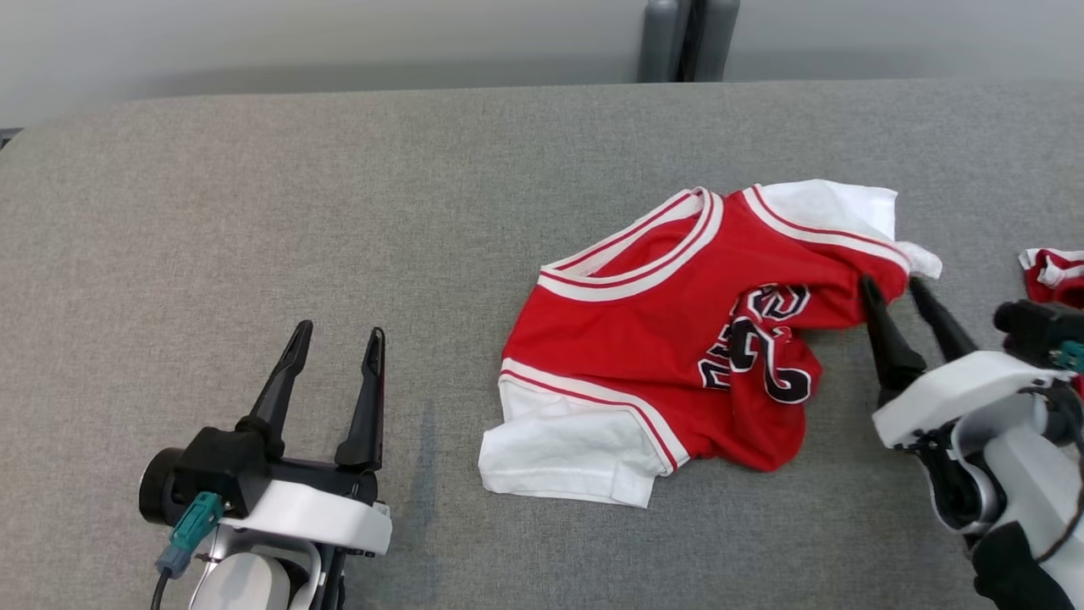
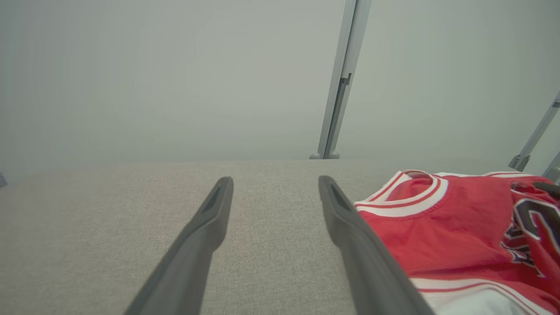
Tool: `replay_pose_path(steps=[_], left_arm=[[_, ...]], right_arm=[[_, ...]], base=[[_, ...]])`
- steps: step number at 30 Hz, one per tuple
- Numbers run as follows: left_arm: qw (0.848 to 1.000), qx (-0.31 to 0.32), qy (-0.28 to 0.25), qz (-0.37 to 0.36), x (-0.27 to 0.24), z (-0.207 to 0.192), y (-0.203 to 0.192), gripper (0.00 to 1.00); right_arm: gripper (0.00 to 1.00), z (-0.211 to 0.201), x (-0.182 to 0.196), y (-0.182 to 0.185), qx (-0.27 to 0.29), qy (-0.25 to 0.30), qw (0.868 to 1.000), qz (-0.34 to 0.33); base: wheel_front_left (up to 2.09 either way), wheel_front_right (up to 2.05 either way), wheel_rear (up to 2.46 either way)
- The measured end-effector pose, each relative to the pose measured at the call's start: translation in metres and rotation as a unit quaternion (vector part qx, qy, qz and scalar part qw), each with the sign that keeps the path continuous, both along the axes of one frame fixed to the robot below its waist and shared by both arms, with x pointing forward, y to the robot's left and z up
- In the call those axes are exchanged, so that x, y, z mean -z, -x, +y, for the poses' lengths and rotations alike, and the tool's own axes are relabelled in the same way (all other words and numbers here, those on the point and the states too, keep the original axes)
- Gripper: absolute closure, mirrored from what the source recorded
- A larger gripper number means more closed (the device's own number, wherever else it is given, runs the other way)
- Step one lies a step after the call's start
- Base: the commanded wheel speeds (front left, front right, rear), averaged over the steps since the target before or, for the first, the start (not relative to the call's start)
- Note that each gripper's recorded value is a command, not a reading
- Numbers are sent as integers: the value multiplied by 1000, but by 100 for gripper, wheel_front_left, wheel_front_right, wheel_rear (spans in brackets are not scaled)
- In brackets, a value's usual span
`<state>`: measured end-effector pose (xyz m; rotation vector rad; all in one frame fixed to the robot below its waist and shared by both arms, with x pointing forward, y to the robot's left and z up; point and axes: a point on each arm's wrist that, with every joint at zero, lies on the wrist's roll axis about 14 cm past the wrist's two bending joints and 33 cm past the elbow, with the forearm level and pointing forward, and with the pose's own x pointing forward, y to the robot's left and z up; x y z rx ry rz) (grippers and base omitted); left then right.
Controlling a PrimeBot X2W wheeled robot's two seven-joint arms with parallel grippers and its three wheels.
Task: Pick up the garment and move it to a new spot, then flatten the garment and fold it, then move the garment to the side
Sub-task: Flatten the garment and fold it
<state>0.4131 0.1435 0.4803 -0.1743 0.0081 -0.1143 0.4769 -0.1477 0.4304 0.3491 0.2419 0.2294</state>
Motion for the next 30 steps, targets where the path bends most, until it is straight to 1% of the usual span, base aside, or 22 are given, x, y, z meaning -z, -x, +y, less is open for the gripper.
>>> replay_pose_path(steps=[2, 5, 10, 14, 18, 21, 23, 30], left_arm=[[1000, 0, -1, -3, -3, 1, 1, 0], [1000, -5, -5, -2, -4, 4, 7, 0], [1000, -13, -10, -11, -12, 9, 12, 0], [1000, -14, -11, -12, -16, 9, 18, 0], [1000, -15, -14, -17, -21, 9, 23, 0], [1000, -18, -16, -18, -23, 10, 29, 0], [999, -21, -17, -19, -25, 11, 34, 0], [999, -28, -23, -18, -27, 16, 51, 0]], right_arm=[[0, -13, -7, 5, 19, 3, 1000, -16], [0, -25, -7, 25, 41, 9, 999, -24], [0, -55, -33, 51, 89, 30, 993, -77], [0, -60, -59, 71, 107, 49, 985, -124], [0, -55, -84, 87, 103, 73, 978, -166], [0, -47, -92, 99, 93, 87, 977, -170], [0, -41, -92, 108, 85, 96, 979, -161], [0, -30, -89, 133, 77, 94, 983, -135]], base=[[0, 0, 0], [0, 0, 0], [0, 0, 0], [0, 0, 0], [0, 0, 0], [0, 0, 0], [0, 0, 0], [0, 0, 0]])
